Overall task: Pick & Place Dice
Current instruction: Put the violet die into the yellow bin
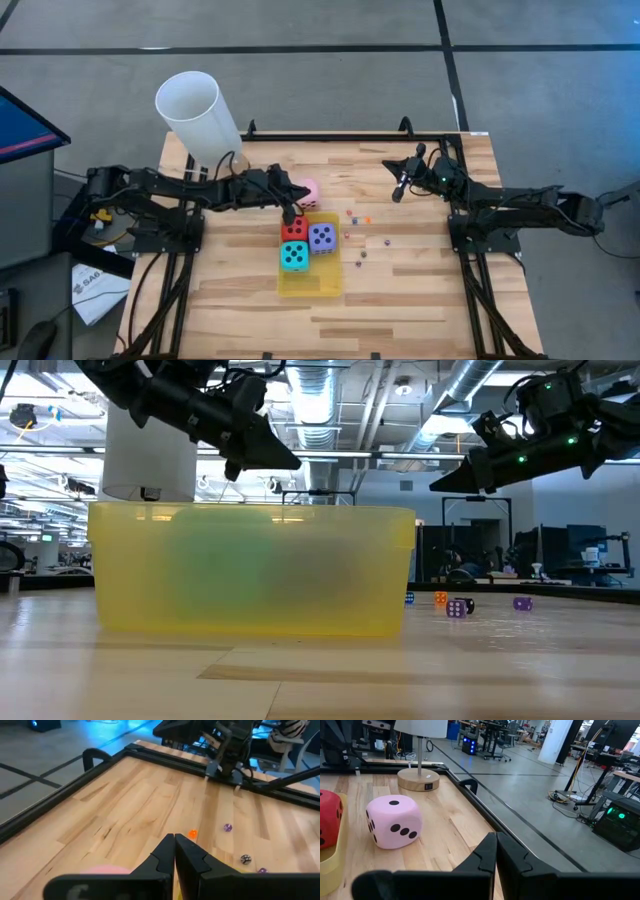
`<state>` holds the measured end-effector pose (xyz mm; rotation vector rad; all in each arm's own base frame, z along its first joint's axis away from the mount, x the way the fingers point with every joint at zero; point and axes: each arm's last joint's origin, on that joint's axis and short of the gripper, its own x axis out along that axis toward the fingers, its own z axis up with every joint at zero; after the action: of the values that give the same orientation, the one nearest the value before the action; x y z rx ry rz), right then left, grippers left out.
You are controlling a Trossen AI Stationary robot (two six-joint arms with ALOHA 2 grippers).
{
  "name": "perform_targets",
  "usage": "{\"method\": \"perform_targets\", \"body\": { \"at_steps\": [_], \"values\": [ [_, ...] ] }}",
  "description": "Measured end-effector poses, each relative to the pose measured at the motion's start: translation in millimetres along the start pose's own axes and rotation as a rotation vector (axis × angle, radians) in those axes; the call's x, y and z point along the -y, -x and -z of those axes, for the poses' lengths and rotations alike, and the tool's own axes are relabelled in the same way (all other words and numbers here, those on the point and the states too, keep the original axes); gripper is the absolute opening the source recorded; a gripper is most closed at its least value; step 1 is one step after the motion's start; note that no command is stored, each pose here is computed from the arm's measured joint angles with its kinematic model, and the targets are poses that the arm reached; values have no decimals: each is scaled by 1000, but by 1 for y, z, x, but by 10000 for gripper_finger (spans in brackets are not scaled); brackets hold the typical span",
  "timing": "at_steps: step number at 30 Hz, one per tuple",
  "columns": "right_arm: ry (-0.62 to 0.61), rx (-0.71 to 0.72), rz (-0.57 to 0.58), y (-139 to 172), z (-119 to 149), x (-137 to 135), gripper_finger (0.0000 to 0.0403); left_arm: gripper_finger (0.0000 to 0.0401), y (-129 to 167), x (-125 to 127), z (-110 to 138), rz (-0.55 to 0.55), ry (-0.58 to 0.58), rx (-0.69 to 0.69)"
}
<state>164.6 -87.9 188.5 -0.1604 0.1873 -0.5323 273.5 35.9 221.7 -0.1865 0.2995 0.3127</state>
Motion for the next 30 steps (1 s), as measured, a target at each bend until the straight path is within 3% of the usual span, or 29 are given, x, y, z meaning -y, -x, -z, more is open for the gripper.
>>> {"method": "perform_targets", "body": {
  "at_steps": [8, 18, 26, 30],
  "values": [
    [0, 3, 1, 0, 0, 0, 6, 1, 3, 17, 3, 62, 48, -10],
    [0, -7, -5, 0, 1, -1, 6, 0, 0, 34, 10, 63, 59, -6],
    [1, -5, -5, 0, 0, -1, 6, 0, -24, 44, 15, 56, 91, -57],
    [1, -5, -3, 0, 0, 0, 6, 0, -36, 49, 14, 120, 91, -96]
  ]
}}
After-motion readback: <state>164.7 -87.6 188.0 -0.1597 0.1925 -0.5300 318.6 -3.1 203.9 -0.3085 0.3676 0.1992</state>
